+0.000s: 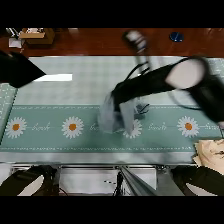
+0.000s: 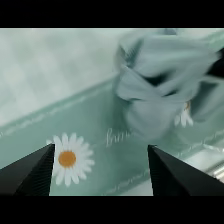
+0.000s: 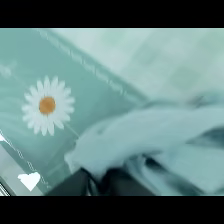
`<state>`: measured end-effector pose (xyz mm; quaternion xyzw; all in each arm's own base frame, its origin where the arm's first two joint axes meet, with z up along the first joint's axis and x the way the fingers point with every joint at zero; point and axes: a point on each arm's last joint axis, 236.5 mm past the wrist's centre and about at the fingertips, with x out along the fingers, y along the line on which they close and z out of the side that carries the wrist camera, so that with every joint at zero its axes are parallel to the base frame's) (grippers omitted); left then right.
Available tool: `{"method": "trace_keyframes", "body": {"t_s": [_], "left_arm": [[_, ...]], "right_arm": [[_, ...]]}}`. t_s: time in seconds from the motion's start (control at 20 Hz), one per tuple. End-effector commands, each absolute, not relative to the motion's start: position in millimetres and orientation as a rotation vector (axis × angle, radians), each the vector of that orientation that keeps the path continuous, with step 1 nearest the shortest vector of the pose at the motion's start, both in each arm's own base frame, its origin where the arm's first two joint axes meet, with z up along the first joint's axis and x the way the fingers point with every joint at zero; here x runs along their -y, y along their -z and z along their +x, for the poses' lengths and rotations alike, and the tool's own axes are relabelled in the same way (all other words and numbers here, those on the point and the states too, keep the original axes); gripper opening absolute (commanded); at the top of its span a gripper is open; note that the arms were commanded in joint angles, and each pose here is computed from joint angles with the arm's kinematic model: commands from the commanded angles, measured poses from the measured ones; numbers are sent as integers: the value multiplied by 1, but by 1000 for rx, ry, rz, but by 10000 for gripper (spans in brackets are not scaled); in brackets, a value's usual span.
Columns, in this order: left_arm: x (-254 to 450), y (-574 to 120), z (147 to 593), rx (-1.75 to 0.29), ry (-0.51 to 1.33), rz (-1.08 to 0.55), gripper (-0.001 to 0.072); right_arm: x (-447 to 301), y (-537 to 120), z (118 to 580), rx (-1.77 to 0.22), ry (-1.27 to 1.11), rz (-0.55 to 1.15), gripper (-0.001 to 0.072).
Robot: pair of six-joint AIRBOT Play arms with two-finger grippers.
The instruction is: Fold the shirts.
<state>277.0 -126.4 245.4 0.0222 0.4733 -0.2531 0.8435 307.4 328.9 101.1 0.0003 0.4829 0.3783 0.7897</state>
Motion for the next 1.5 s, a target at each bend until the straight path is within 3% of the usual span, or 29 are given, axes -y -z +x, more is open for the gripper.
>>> {"method": "trace_keyframes", "body": {"t_s": [0.0,0.15,0.25,0.45,0.65,0.8,1.05,1.2,1.25,1.45], "left_arm": [[126,-176,268,-1193,530,22,720],[126,-106,249,-1377,528,-17,720],[139,-63,238,-1438,576,-83,720],[176,-4,215,-1475,676,-294,720],[176,40,195,-1546,672,-329,720],[177,57,208,-1525,627,-348,720],[211,77,229,-1500,653,-486,686],[222,93,214,-1580,695,-501,58],[223,94,210,-1597,708,-497,22],[223,89,203,-1616,741,-496,22]], "right_arm": [[-352,-12,294,-1207,-772,-56,414],[-312,-39,322,-1179,-722,-37,444],[-263,-77,349,-1101,-642,-8,526],[-117,-107,385,-1044,-330,-29,526],[-14,-92,388,-1111,-137,83,526],[13,-78,391,-1126,-118,236,526],[-4,-41,390,-1206,-206,394,526],[-29,-13,385,-1270,-281,517,526],[-37,-4,381,-1291,-302,557,526],[-57,41,359,-1352,-334,613,526]]}}
